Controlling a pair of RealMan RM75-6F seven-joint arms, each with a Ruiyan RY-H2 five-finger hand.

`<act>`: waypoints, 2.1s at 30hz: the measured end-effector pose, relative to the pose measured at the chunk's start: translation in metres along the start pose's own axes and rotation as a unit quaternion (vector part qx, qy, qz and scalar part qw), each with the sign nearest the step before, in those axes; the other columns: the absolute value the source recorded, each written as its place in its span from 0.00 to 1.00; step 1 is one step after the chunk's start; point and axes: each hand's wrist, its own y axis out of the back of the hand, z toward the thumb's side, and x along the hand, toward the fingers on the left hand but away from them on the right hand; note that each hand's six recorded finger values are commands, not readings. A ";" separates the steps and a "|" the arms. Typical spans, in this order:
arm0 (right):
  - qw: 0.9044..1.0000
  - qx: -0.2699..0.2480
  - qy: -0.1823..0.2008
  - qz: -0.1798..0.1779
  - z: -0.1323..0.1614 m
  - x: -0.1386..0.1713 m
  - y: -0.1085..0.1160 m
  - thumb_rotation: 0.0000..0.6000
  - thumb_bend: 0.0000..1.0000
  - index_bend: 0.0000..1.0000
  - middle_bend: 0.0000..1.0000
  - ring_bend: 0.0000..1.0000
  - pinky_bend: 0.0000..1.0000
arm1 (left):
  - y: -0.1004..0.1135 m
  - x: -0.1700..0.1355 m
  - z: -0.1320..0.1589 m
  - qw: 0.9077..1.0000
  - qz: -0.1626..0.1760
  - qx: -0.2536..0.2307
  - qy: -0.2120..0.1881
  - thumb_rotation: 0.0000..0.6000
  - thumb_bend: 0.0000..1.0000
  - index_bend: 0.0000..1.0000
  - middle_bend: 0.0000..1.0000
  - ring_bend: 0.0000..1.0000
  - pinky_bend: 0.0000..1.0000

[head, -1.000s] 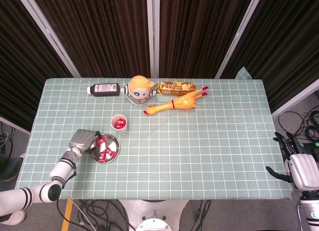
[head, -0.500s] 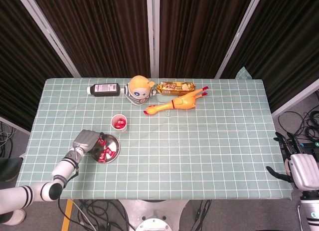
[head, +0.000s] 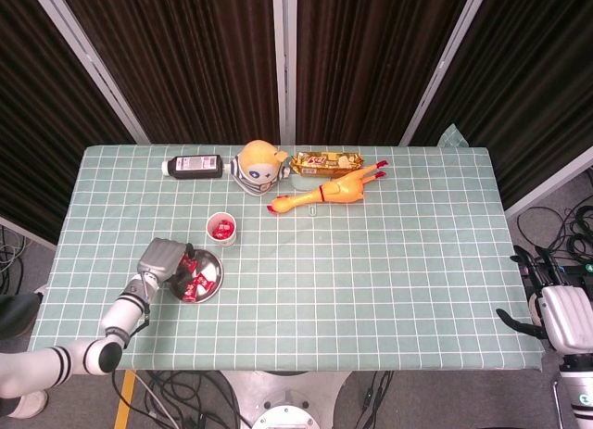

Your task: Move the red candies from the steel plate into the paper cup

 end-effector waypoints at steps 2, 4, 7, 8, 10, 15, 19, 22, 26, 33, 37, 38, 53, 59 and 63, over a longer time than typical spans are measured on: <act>1.000 0.000 0.000 0.000 0.000 0.000 0.000 1.00 0.08 0.04 0.20 0.01 0.22 | -0.002 0.001 0.001 1.000 0.003 -0.001 -0.002 1.00 0.35 0.48 0.89 0.81 0.98; 1.000 0.000 0.000 0.000 0.000 0.000 0.000 1.00 0.08 0.04 0.20 0.01 0.22 | -0.003 0.002 0.001 1.000 0.004 0.000 -0.003 1.00 0.35 0.48 0.89 0.81 0.98; 1.000 0.001 -0.001 0.000 0.000 0.000 0.000 1.00 0.08 0.04 0.20 0.01 0.22 | -0.005 0.004 0.002 1.000 0.007 0.003 -0.005 1.00 0.34 0.49 0.89 0.81 0.98; 1.000 0.001 -0.001 0.000 0.000 0.001 0.000 1.00 0.08 0.04 0.20 0.01 0.22 | -0.006 0.005 0.002 1.000 0.008 0.001 -0.004 1.00 0.34 0.49 0.89 0.81 0.98; 1.000 0.002 -0.002 -0.001 0.000 0.000 0.001 1.00 0.08 0.04 0.20 0.01 0.22 | -0.007 0.006 0.002 1.000 0.008 -0.001 -0.005 1.00 0.33 0.50 0.89 0.81 0.98; 1.000 0.002 -0.001 0.000 0.000 0.000 0.001 1.00 0.08 0.04 0.20 0.01 0.22 | -0.007 0.008 0.002 1.000 0.016 -0.004 -0.005 1.00 0.31 0.56 0.90 0.81 0.98; 1.000 0.002 -0.001 0.000 0.001 0.000 0.001 1.00 0.08 0.04 0.20 0.01 0.22 | -0.008 0.010 0.002 1.000 0.017 -0.010 -0.005 1.00 0.31 0.63 0.91 0.82 0.98; 1.000 0.002 0.000 0.000 0.002 0.000 0.001 1.00 0.08 0.04 0.20 0.01 0.22 | -0.006 0.010 0.001 1.000 0.024 -0.012 -0.005 1.00 0.32 0.66 0.91 0.82 0.98; 1.000 0.002 0.000 -0.001 0.002 -0.001 0.002 1.00 0.08 0.04 0.20 0.01 0.22 | 0.002 0.008 -0.001 0.999 0.040 -0.019 -0.005 1.00 0.32 0.66 0.91 0.82 0.98; 1.000 0.001 0.001 0.000 0.002 0.000 0.001 1.00 0.08 0.04 0.20 0.01 0.22 | 0.033 -0.004 0.004 0.996 0.077 -0.043 -0.019 1.00 0.32 0.66 0.91 0.82 0.98; 1.000 0.000 0.001 -0.001 0.001 0.000 0.001 1.00 0.08 0.04 0.20 0.01 0.22 | 0.069 -0.010 0.010 0.991 0.112 -0.064 -0.036 1.00 0.32 0.65 0.91 0.82 0.98; 1.000 -0.001 0.001 -0.001 0.001 -0.001 0.001 1.00 0.08 0.04 0.20 0.01 0.22 | 0.080 -0.009 0.013 0.989 0.122 -0.068 -0.041 1.00 0.32 0.65 0.91 0.82 0.98; 1.000 -0.002 -0.004 0.000 -0.005 -0.001 0.001 1.00 0.08 0.04 0.20 0.01 0.22 | 0.115 0.031 0.060 0.991 0.103 -0.052 -0.063 1.00 0.32 0.59 0.91 0.82 0.98; 1.000 -0.001 -0.006 0.001 -0.006 -0.001 0.001 1.00 0.08 0.04 0.20 0.01 0.22 | 0.110 0.041 0.069 0.994 0.084 -0.038 -0.060 1.00 0.32 0.48 0.89 0.81 0.98; 1.000 0.000 -0.004 0.000 -0.005 -0.002 0.002 1.00 0.08 0.04 0.20 0.01 0.22 | 0.108 0.040 0.065 0.995 0.084 -0.022 -0.050 1.00 0.32 0.38 0.89 0.81 0.98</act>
